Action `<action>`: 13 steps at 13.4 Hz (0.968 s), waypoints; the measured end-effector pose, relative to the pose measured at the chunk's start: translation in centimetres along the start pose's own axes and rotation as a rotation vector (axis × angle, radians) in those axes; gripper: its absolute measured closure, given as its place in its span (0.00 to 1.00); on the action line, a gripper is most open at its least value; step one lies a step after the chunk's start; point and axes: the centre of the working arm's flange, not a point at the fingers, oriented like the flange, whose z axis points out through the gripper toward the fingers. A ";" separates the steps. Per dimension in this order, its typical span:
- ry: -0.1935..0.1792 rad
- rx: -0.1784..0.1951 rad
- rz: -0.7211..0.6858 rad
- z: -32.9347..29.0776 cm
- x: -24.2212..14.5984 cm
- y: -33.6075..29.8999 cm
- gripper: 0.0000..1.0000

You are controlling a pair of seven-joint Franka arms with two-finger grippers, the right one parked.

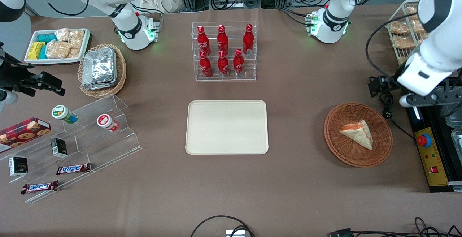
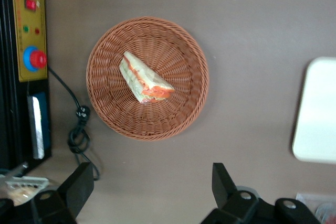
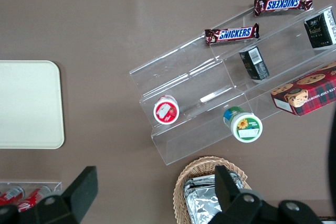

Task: Place sandwich from basket to tray
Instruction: 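Move the left gripper down over the sandwich in the wicker basket, then close the left gripper on the triangular sandwich's edge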

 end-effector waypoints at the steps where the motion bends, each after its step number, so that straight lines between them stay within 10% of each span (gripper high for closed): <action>1: -0.001 0.001 -0.099 1.7 1.0 -0.3 0.00; 6: -0.002 0.014 -0.520 13.6 5.7 -1.9 0.01; 13: -0.030 -0.044 -0.655 25.3 4.8 -4.2 0.01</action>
